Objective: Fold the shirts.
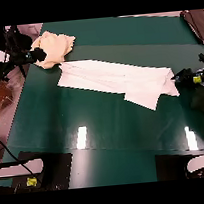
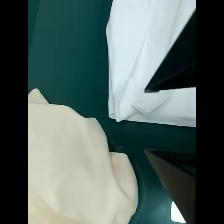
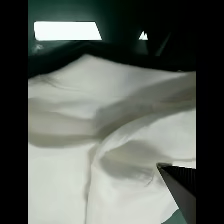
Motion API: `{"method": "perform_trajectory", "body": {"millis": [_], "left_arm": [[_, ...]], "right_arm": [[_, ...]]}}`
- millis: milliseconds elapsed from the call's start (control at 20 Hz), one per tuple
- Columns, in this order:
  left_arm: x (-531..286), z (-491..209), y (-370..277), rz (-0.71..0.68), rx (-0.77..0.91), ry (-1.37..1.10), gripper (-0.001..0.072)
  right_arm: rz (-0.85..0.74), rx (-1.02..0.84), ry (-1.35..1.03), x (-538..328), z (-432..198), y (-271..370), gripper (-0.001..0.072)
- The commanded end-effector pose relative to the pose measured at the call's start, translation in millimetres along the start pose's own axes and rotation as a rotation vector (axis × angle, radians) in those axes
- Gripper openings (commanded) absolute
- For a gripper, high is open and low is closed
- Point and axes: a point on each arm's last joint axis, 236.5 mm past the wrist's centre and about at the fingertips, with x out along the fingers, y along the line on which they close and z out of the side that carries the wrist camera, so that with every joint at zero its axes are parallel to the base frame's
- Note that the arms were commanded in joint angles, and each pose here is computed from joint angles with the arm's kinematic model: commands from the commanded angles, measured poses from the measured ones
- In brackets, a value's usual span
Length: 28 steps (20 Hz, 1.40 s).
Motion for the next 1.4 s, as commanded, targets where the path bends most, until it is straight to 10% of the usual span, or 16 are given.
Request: {"method": "perform_trajectory", "body": {"millis": [0,500,750,850,1350], "left_arm": [[0,0,0,-0.002,0.007,0.002,0.0415],[0,-8,-5,-0.02,0.029,0.033,0.0415],[30,-78,-101,-0.209,0.109,0.206,0.0413],[38,-113,-181,-0.373,0.209,0.242,0.0047],[68,-218,-305,-0.575,0.485,0.284,0.0024]], "right_arm": [[0.059,-0.024,-0.036,5,10,20,0.0718],[0.061,-0.078,0.063,65,-6,58,0.0703],[0.069,-0.094,0.046,52,-6,79,0.0038],[0.064,-0.127,0.013,37,-2,93,0.0018],[-0.08,-0.228,0.001,-2,-16,108,0.0016]]}}
